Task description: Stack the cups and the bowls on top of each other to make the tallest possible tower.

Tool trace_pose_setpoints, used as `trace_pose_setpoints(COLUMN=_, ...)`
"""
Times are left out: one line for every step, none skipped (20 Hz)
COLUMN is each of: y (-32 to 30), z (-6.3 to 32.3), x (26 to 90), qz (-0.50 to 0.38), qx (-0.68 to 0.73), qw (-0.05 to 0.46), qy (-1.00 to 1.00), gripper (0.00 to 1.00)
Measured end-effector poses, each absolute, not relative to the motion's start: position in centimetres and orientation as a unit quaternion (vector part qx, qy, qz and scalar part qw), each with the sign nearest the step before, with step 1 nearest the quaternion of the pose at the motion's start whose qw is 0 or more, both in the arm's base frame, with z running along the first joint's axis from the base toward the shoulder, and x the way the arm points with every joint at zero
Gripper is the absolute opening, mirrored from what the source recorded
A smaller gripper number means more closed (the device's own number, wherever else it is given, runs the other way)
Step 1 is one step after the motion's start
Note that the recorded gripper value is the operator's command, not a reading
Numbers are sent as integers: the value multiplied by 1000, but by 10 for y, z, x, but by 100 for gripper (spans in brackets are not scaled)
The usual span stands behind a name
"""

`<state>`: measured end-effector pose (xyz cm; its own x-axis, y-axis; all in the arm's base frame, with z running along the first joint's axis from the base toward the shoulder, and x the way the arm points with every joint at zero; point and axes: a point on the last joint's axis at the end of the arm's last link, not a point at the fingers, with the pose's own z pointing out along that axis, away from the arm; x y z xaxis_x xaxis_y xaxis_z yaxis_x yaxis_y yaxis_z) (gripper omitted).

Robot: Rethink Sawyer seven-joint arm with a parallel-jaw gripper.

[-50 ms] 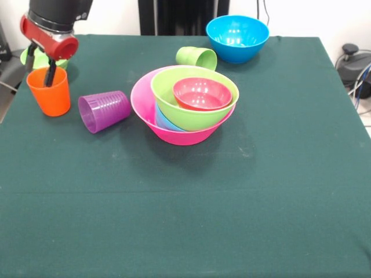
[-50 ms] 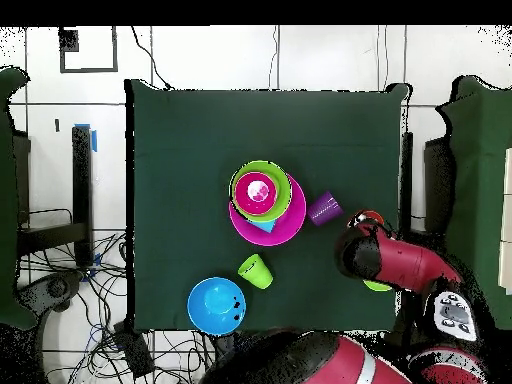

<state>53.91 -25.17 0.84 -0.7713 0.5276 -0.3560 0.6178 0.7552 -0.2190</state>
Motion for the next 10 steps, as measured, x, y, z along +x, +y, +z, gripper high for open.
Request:
trace_pose_setpoints(y=-249, z=6, x=538, qz=-163, qx=307, qw=135, qy=928, gripper=100)
trace_pose_setpoints(y=-247, z=3, x=537, qz=-163, qx=306, qw=132, qy=929, gripper=100)
trace_pose_setpoints(y=-246, z=2, x=537, qz=-163, qx=305, qw=131, qy=929, gripper=100)
trace_pose_setpoints(y=-245, z=0, x=537, qz=-163, qx=305, qw=130, qy=929, gripper=100)
trace_pose_setpoints(y=-244, z=-1, x=536, qz=-163, qx=303, qw=129, qy=930, gripper=100)
trace_pose_setpoints(y=-243, z=-2, x=535, qz=-164, qx=302, qw=128, qy=930, gripper=100)
trace_pose_setpoints(y=-243, z=-3, x=535, qz=-165, qx=301, qw=128, qy=931, gripper=100)
trace_pose_setpoints(y=-243, z=-2, x=536, qz=-166, qx=300, qw=128, qy=931, gripper=100)
trace_pose_setpoints(y=-242, z=-2, x=536, qz=-167, qx=298, qw=128, qy=931, gripper=100)
trace_pose_setpoints(y=-241, z=-2, x=537, qz=-168, qx=297, qw=128, qy=931, gripper=100)
